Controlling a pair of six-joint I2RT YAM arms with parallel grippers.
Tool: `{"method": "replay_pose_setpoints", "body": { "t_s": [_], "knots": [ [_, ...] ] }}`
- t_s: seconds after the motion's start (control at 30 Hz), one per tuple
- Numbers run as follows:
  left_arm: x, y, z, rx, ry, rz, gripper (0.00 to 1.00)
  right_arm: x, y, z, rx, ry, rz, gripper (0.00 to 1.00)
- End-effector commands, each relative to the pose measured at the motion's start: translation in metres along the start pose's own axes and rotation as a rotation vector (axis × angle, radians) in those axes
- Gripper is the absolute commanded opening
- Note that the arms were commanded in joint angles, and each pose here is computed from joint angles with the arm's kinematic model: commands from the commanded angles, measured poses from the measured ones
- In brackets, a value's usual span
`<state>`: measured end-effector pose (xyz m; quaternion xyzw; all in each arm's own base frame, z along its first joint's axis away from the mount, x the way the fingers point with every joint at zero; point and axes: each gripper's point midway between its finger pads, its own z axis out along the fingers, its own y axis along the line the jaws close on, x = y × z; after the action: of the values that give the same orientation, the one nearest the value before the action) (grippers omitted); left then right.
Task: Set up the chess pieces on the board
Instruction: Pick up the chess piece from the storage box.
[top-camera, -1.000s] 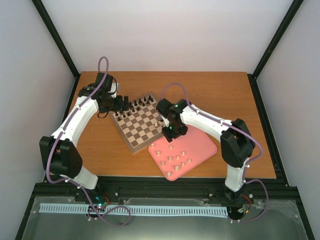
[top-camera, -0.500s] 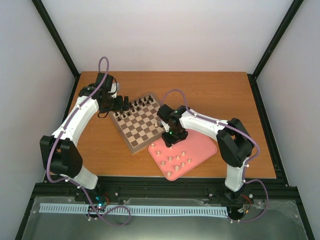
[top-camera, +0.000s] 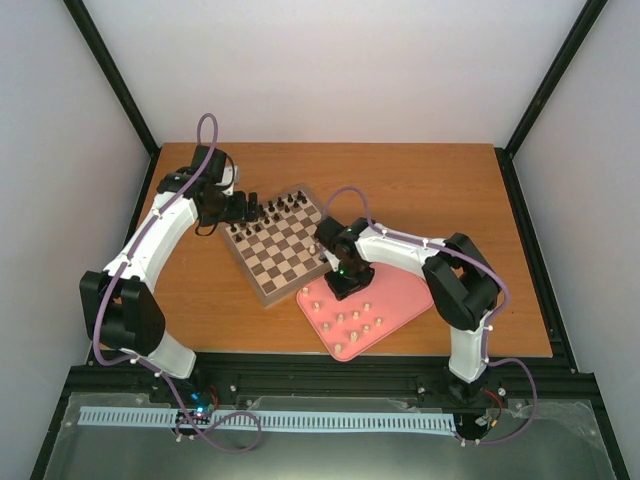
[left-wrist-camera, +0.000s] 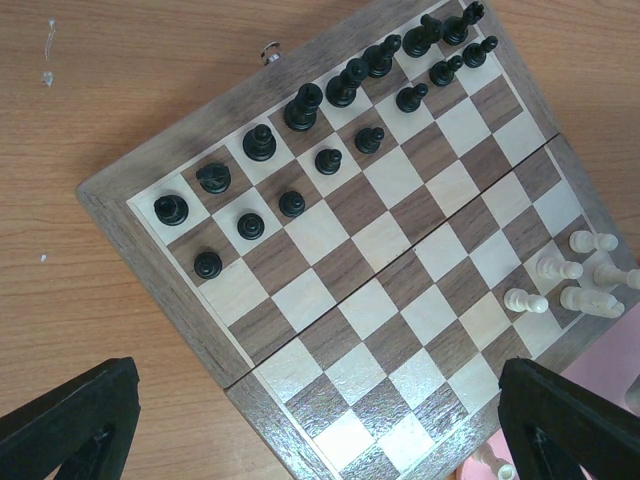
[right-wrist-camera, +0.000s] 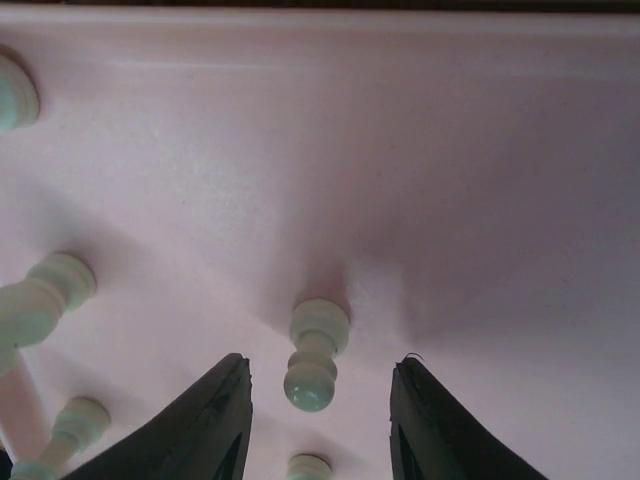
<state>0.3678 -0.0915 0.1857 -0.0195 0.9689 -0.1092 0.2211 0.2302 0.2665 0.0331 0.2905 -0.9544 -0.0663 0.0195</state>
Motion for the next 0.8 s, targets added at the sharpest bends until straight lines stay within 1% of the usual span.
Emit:
{"method": "replay_pose_setpoints", "body": {
  "t_s": [0.0, 0.17, 0.4, 0.5, 0.63, 0.77],
  "knots": [
    [-0.008, -0.003, -0.006, 0.014, -0.019, -0.006, 1.00, -0.008, 0.001, 0.004, 0.005, -0.011, -0.002, 0.38],
    [-0.009, -0.002, -0.006, 0.014, -0.019, -0.004, 1.00, -0.009, 0.000, 0.005, 0.008, -0.006, -0.006, 0.29],
    [-0.008, -0.002, -0.007, 0.009, -0.021, -0.004, 1.00, -0.010, -0.001, 0.004, 0.018, -0.003, -0.009, 0.11],
    [-0.007, -0.001, -0.007, 0.010, -0.020, -0.004, 1.00, -0.013, -0.001, -0.008, 0.031, -0.019, -0.009, 0.04],
    [-0.007, -0.001, -0.006, 0.009, -0.021, -0.004, 1.00, -0.023, 0.003, -0.040, 0.036, -0.070, -0.011, 0.03],
    [-0.008, -0.002, -0.007, 0.011, -0.023, -0.003, 1.00, -0.043, 0.010, -0.077, 0.037, -0.124, -0.026, 0.03]
  ]
}}
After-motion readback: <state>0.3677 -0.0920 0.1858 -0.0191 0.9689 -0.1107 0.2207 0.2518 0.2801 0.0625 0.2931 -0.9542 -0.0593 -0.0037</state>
